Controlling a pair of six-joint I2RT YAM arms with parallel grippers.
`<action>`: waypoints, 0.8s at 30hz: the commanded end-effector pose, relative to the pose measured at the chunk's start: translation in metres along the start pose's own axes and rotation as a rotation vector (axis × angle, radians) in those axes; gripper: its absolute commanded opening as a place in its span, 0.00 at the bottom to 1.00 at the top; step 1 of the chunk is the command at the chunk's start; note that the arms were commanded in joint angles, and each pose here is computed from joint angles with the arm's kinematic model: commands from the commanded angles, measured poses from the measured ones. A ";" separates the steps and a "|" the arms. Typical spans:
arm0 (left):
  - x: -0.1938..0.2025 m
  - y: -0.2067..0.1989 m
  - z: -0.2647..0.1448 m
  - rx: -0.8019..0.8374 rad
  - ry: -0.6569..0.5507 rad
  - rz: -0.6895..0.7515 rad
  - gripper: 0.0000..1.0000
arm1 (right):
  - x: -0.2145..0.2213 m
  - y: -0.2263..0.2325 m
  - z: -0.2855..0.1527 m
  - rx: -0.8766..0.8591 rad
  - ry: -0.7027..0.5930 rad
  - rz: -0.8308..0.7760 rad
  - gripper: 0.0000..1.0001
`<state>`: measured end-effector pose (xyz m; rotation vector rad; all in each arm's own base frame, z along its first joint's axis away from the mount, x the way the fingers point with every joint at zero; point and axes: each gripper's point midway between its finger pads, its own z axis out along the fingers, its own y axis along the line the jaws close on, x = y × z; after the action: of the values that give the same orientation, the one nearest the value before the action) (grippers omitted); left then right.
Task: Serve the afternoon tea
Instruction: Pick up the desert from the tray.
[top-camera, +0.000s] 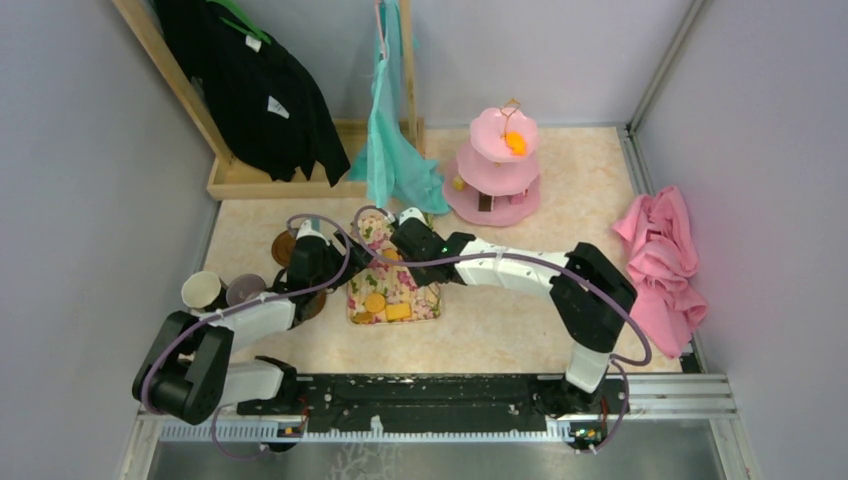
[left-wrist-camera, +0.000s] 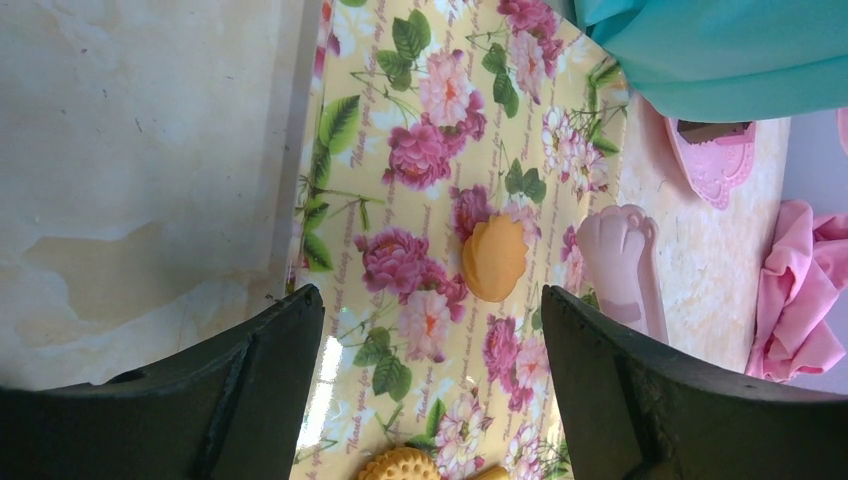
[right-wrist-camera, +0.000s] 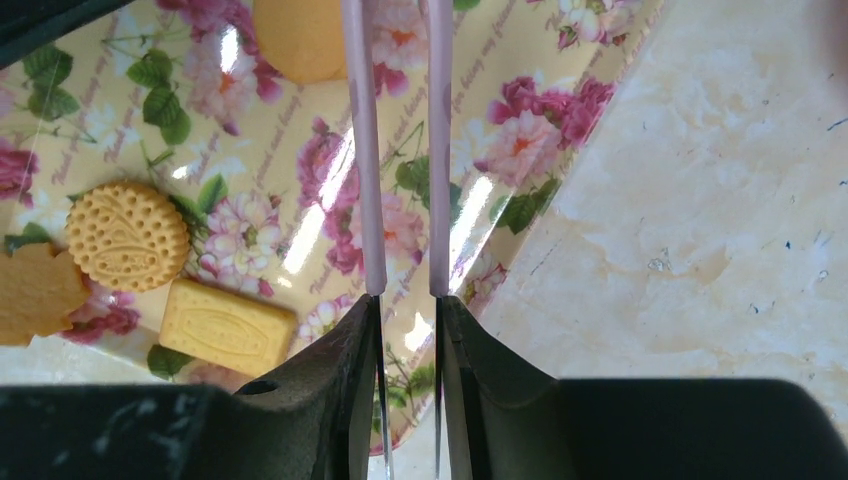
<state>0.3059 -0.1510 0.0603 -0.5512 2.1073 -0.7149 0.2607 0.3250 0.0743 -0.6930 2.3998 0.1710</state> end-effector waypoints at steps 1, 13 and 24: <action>-0.004 -0.004 -0.002 0.012 -0.021 0.004 0.85 | -0.025 0.014 -0.023 -0.092 -0.105 0.020 0.28; -0.005 -0.003 0.000 0.006 -0.028 0.001 0.85 | 0.002 0.025 -0.013 -0.162 -0.043 -0.005 0.32; -0.007 -0.004 0.001 0.008 -0.031 0.004 0.85 | 0.009 0.028 -0.009 -0.158 -0.012 -0.018 0.32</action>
<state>0.3070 -0.1491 0.0604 -0.5576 2.1015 -0.7035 0.2339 0.3266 0.0583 -0.7773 2.4439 0.3030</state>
